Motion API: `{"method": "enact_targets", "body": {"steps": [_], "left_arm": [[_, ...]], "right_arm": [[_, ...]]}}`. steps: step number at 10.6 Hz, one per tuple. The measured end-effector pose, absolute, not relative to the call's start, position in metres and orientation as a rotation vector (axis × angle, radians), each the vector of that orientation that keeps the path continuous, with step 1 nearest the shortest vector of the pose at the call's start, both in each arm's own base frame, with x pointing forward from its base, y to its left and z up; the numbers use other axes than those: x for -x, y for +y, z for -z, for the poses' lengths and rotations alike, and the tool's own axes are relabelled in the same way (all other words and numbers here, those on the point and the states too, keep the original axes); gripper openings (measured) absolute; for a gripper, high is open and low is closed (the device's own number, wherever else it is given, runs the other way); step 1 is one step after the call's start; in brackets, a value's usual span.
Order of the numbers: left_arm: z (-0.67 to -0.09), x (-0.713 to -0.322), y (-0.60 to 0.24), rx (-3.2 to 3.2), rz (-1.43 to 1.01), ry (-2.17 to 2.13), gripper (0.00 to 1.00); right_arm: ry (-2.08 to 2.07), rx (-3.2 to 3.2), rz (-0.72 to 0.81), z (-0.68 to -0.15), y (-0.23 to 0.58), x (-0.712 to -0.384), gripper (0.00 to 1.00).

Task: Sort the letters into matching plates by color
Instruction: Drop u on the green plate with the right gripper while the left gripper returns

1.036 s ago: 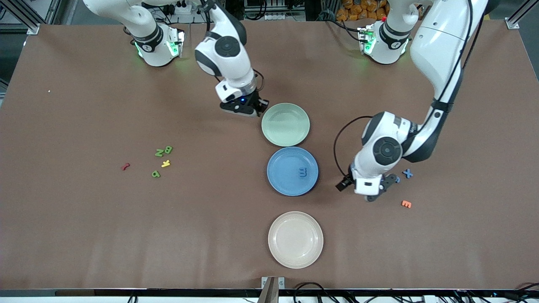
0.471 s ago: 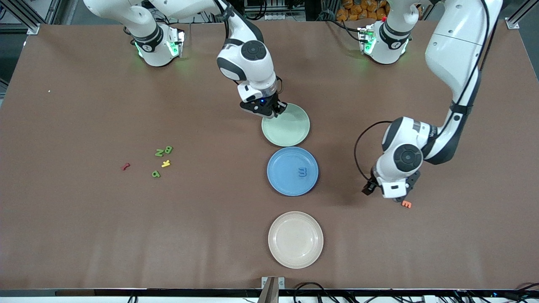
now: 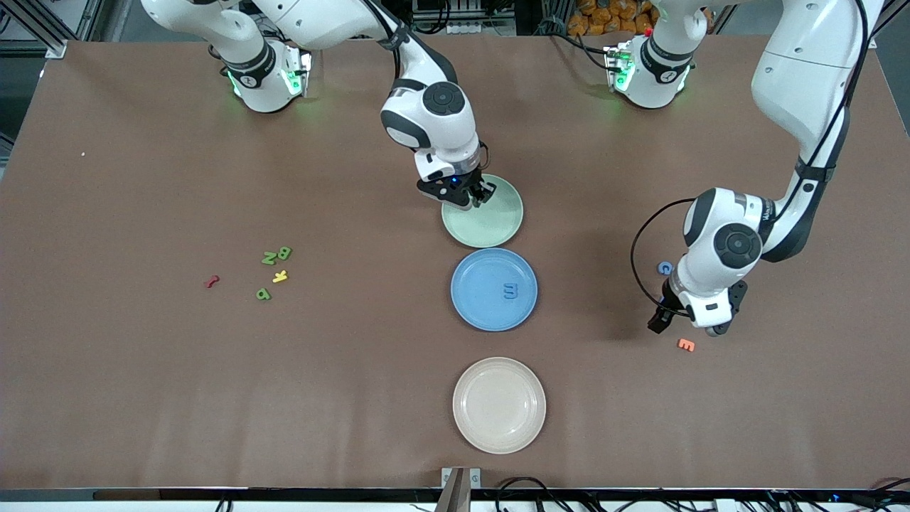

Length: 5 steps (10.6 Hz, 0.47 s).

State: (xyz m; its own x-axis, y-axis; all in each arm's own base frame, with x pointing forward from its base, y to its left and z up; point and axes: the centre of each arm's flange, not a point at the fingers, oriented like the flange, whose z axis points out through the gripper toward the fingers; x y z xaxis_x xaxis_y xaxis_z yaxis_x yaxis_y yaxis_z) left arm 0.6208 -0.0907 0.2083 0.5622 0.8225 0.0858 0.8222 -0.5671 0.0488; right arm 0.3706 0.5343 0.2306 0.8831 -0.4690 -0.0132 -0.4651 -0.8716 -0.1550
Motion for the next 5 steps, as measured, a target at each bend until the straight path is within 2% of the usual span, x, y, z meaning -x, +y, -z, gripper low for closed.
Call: {"method": "enact_targets", "body": {"steps": [4,5], "left_arm": [[-0.185,-0.598,-0.071,-2.707,-0.180,1.468,1.00],[-0.182,-0.596,-0.067,-2.705,-0.173,1.477,1.00]], "right_arm": [[0.747,2.909,0.078,-0.237,0.534,-0.380,0.96],[0.756,2.921,0.080,-0.239,0.532,-0.383,1.00]]}}
